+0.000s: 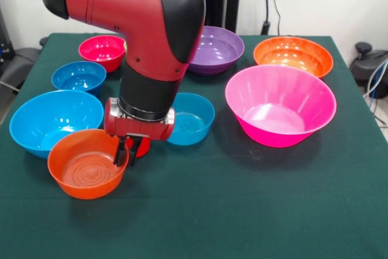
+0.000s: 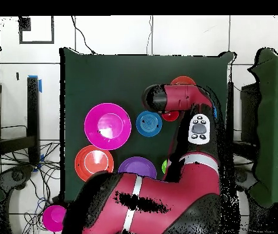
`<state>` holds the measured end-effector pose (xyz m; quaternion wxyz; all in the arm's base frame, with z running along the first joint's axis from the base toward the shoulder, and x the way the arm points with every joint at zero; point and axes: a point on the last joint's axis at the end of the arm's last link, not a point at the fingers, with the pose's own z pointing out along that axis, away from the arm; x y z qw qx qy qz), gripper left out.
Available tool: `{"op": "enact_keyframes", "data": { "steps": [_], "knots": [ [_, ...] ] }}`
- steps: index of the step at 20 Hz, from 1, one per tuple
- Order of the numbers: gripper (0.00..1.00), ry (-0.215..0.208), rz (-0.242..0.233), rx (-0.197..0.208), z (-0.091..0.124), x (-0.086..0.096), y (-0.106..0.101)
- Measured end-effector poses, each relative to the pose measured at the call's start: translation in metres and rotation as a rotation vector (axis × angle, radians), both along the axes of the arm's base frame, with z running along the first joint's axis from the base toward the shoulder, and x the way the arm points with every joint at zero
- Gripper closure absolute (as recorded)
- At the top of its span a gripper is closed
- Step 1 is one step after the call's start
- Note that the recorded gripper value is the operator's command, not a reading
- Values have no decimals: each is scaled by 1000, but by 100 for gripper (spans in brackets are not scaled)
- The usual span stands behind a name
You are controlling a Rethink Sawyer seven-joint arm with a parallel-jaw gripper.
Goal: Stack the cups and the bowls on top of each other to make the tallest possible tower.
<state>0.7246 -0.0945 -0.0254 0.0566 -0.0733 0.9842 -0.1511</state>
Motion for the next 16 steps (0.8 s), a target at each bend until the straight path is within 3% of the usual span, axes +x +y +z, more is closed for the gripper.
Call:
{"op": "enact_keyframes", "data": {
  "steps": [16],
  "knots": [
    [100,-81,-3,61,-17,44,10]
  ]
}}
